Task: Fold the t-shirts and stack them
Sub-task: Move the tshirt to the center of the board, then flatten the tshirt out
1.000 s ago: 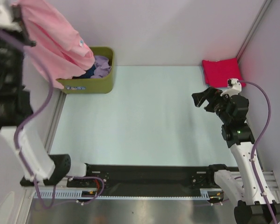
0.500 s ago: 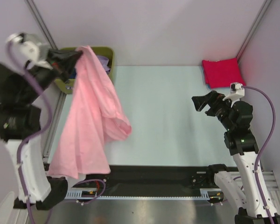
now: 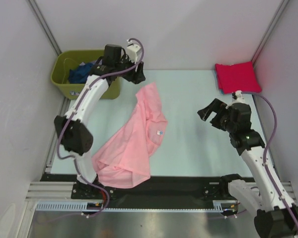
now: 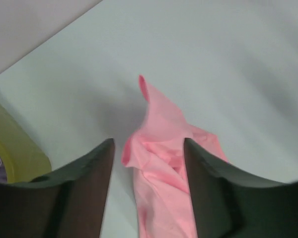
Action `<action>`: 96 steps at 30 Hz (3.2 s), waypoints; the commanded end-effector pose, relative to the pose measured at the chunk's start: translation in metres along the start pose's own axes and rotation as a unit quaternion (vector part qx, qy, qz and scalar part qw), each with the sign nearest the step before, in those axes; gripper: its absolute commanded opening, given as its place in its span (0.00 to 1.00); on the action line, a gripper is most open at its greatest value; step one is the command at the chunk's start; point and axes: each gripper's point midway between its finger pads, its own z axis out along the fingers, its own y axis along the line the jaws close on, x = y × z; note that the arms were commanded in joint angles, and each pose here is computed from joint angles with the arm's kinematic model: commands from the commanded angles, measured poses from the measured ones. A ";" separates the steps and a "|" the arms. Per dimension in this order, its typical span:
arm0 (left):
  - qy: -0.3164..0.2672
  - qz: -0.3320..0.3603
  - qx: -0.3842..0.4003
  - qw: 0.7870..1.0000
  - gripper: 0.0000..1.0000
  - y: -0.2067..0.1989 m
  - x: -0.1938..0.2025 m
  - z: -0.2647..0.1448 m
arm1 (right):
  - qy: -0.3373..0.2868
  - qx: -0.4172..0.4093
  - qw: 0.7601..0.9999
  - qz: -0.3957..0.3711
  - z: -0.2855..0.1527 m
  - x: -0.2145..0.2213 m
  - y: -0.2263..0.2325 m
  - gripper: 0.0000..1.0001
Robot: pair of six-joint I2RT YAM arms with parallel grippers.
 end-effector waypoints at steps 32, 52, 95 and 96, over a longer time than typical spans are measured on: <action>0.338 0.085 0.057 0.936 0.17 -0.083 0.323 -0.115 | 0.392 0.009 0.920 0.008 0.095 0.297 0.083 0.25; 0.236 0.204 0.118 0.943 0.87 -0.140 0.263 -0.088 | 0.208 0.160 0.964 0.040 0.013 0.128 -0.059 0.00; 0.099 -0.054 -0.006 0.994 0.15 0.043 0.175 -0.030 | 0.089 0.127 0.984 0.082 0.019 0.025 -0.054 0.00; 0.109 -0.068 -0.024 0.991 0.26 0.063 0.173 -0.016 | 0.097 0.146 0.981 0.085 0.032 0.027 -0.065 0.00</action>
